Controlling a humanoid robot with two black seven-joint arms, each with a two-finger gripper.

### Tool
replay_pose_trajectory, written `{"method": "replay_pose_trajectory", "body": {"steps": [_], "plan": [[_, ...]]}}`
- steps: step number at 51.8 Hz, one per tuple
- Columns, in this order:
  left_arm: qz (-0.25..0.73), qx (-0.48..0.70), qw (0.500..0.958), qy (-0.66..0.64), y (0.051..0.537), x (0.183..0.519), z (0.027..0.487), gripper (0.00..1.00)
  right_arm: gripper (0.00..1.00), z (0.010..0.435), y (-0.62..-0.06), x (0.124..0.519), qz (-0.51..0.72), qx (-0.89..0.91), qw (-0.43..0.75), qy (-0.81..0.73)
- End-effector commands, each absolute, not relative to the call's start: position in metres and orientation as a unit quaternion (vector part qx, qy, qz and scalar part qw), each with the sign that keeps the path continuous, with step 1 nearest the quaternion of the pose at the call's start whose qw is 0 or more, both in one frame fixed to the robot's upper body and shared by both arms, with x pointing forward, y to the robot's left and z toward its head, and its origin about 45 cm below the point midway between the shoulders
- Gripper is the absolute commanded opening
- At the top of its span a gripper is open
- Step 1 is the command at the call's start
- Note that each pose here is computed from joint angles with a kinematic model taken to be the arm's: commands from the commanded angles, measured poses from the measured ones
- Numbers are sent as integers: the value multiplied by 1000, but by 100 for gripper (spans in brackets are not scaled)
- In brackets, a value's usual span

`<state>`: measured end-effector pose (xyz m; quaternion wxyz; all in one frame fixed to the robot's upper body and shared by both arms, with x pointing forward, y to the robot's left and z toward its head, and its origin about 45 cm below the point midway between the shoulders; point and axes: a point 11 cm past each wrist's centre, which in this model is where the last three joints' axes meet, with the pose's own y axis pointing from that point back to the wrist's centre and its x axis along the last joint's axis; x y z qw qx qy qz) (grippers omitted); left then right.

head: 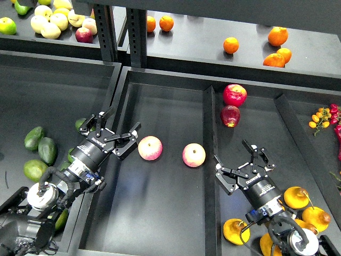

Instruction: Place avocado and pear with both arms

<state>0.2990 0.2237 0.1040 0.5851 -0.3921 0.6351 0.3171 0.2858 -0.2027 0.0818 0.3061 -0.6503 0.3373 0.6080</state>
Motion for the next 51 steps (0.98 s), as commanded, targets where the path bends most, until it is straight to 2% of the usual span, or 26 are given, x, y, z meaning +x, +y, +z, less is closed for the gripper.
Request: {"method": "replay_pose_trajectory", "body": {"steps": [1, 13, 51], "plan": [[304, -393, 593, 633, 217, 296, 112, 99, 99, 95, -195, 285, 608, -651, 327, 315], [283, -387, 611, 630, 205, 292, 124, 99, 99, 111, -184, 286, 605, -659, 342, 288], [265, -388, 622, 626, 196, 290, 135, 99, 99, 131, -173, 293, 594, -678, 345, 262]]}}
